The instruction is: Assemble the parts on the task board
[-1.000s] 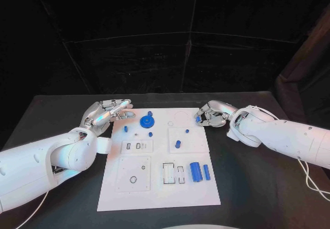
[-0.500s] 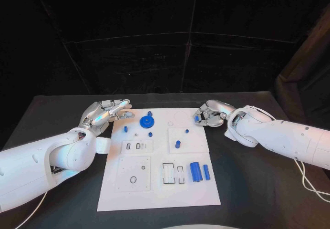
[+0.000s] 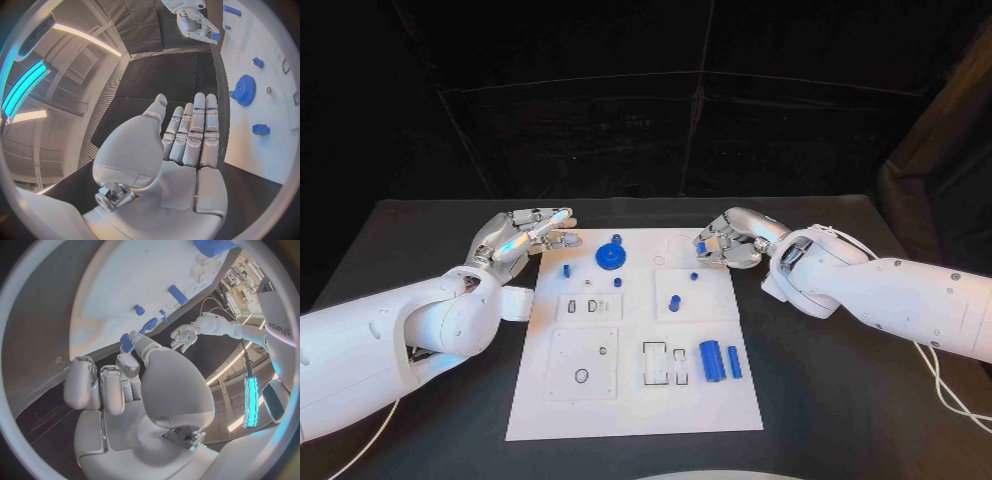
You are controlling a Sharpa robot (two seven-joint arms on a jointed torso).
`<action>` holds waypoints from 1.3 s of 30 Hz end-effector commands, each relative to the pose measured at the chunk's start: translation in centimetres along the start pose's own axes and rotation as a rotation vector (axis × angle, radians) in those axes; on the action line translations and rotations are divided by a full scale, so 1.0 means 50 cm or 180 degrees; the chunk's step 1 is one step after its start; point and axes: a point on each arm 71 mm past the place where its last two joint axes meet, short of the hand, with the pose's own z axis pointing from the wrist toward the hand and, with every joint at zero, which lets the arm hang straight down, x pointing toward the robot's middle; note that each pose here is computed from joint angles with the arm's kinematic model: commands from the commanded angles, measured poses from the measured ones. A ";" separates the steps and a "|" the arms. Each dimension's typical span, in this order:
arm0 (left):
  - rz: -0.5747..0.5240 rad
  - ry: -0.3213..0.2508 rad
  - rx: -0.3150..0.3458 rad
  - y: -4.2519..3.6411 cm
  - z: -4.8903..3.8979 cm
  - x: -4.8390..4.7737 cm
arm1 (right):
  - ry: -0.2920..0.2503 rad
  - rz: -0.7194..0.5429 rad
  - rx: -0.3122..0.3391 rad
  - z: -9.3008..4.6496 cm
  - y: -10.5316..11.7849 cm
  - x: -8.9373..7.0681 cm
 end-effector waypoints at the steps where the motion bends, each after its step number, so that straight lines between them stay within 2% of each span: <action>1: -0.0016 0.0027 0.0004 -0.002 0.001 0.001 | -0.0119 0.0154 0.0149 0.006 0.031 0.005; 5: -0.0017 0.0030 0.0007 -0.003 0.002 0.002 | -0.0036 0.0225 0.0086 0.022 0.085 0.030; 12: -0.0025 0.0043 0.0019 -0.003 0.004 0.008 | 0.0268 0.0217 -0.0131 0.055 0.170 0.085; 20: -0.0015 -0.0001 0.0035 -0.004 0.008 0.002 | 0.0396 -0.0081 -0.0439 0.084 0.245 0.138; 23: -0.0012 -0.0008 0.0040 -0.004 0.009 0.002 | 0.0496 -0.0185 -0.0487 0.084 0.258 0.169; 29: -0.0012 -0.0007 0.0043 -0.004 0.010 0.003 | 0.0577 -0.0294 -0.0517 0.087 0.269 0.196; 39: -0.0012 -0.0006 0.0042 -0.004 0.011 0.003 | 0.0621 -0.0338 -0.0522 0.089 0.276 0.213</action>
